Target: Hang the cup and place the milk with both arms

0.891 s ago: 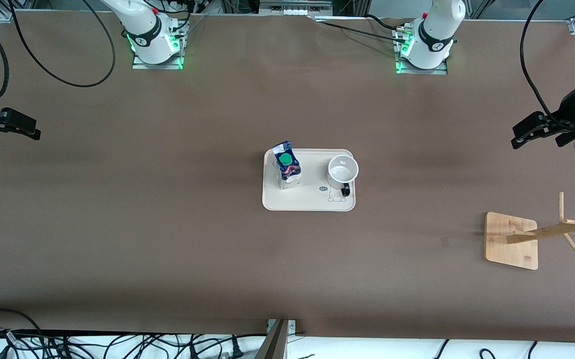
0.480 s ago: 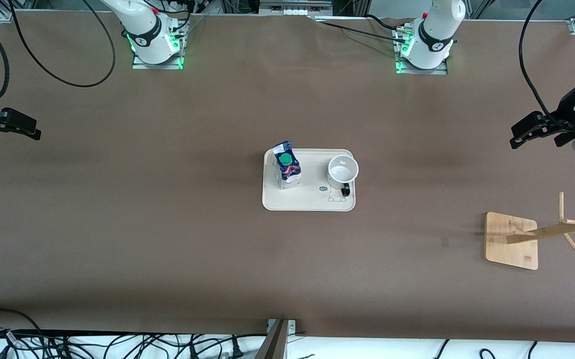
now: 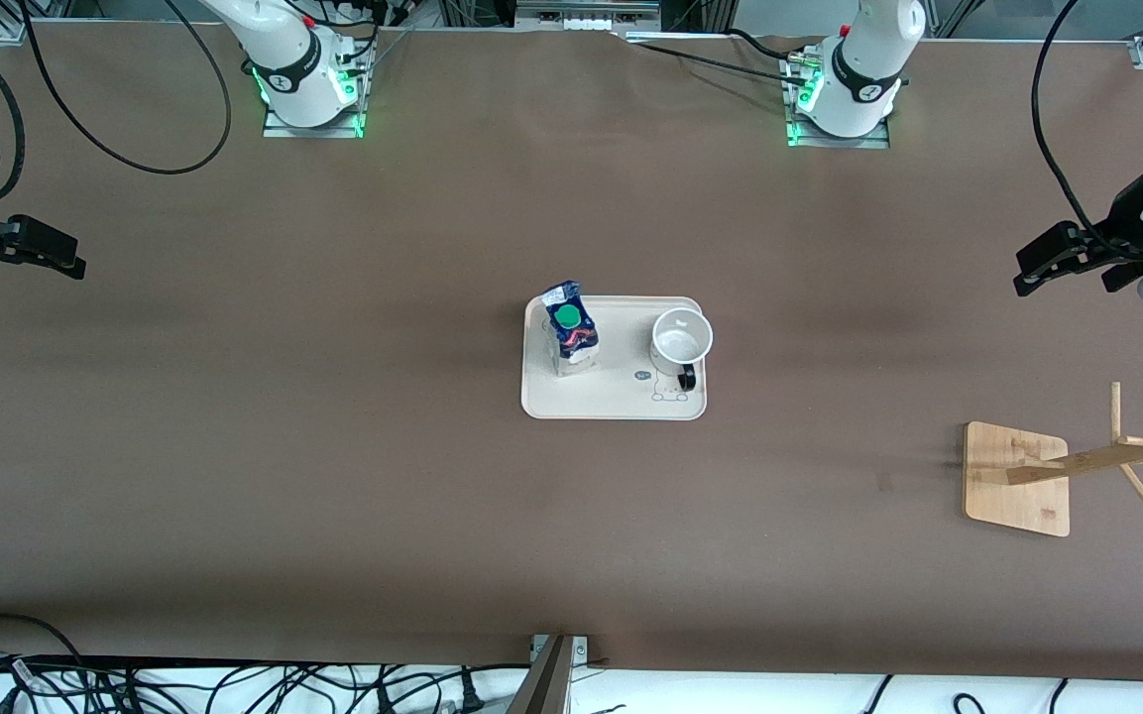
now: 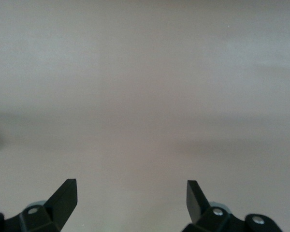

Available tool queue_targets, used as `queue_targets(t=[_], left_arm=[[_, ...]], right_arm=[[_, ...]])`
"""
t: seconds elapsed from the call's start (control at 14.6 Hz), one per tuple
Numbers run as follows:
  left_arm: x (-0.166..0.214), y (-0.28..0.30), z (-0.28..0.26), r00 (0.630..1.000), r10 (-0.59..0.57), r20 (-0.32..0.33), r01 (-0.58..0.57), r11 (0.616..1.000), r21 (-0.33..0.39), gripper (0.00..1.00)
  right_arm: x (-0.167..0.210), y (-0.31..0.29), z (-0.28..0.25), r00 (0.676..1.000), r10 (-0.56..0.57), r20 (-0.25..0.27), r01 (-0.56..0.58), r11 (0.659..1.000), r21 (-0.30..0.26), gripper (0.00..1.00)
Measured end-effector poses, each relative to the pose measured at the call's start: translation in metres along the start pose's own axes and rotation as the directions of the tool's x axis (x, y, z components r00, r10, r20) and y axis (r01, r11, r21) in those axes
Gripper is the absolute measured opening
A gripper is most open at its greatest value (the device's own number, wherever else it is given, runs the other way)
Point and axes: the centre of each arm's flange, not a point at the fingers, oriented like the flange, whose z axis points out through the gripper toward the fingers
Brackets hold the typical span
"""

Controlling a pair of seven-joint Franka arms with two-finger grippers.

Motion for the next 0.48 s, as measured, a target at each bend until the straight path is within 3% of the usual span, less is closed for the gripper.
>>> queue_targets(t=[0.27, 0.48], left_arm=[[0.000, 0.000, 0.000, 1.000, 0.000, 0.000, 0.000, 1.000, 0.000, 1.00], [0.000, 0.000, 0.000, 1.000, 0.000, 0.000, 0.000, 1.000, 0.000, 1.00]], right_arm=[[0.006, -0.004, 0.026, 0.996, -0.008, 0.085, 0.007, 1.000, 0.002, 1.00], [0.012, -0.032, 0.035, 0.993, -0.059, 0.100, 0.059, 0.998, 0.003, 1.00]])
